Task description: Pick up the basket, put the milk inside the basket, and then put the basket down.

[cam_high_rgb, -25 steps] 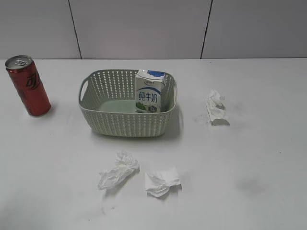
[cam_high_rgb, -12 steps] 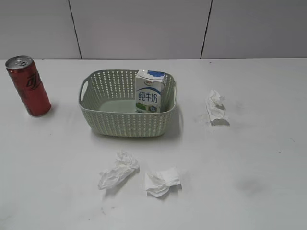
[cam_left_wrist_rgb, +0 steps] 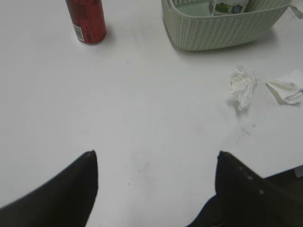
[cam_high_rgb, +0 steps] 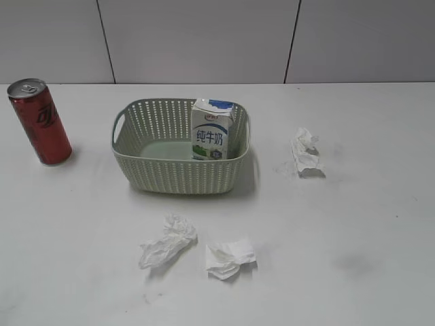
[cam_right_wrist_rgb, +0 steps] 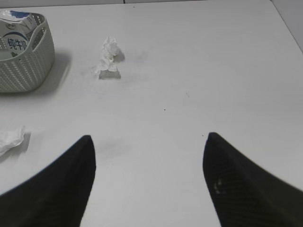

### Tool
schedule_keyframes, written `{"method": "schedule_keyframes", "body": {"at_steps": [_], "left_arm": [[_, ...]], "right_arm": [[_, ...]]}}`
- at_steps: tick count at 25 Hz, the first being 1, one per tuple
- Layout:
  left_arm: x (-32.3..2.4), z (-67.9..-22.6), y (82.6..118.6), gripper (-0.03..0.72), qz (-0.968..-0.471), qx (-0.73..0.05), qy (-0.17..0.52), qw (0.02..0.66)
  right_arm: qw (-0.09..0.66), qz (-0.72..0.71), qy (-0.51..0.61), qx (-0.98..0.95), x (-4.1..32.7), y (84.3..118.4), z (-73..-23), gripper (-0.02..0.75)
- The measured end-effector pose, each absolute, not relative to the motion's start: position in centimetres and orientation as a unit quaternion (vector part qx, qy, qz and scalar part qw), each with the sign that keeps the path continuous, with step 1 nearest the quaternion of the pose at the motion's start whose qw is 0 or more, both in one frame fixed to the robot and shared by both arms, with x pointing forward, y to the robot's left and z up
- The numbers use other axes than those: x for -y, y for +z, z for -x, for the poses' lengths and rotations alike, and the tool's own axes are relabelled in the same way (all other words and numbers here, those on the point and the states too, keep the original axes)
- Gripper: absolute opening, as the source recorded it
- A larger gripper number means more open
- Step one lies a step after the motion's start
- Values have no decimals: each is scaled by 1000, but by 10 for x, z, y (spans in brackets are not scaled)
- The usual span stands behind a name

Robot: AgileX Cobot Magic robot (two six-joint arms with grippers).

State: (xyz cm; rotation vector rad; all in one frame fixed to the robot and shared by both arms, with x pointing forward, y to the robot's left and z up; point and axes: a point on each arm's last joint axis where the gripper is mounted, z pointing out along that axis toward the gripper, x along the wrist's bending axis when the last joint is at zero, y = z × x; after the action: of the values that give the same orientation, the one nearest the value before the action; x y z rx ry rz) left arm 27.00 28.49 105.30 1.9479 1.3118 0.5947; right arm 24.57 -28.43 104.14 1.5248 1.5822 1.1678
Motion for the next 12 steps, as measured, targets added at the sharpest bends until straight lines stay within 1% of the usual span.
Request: {"method": "schedule_keyframes", "body": {"at_steps": [4,12], "left_arm": [[-287,-267,1054,587,-743,-512,240,358],[-294,-247,1056,577,-664,-563,319,374]], "right_arm": [[321,-580,444,-602,284,1041,-246,539],[320,-581,445,-602,284,1041,-246,538]]}}
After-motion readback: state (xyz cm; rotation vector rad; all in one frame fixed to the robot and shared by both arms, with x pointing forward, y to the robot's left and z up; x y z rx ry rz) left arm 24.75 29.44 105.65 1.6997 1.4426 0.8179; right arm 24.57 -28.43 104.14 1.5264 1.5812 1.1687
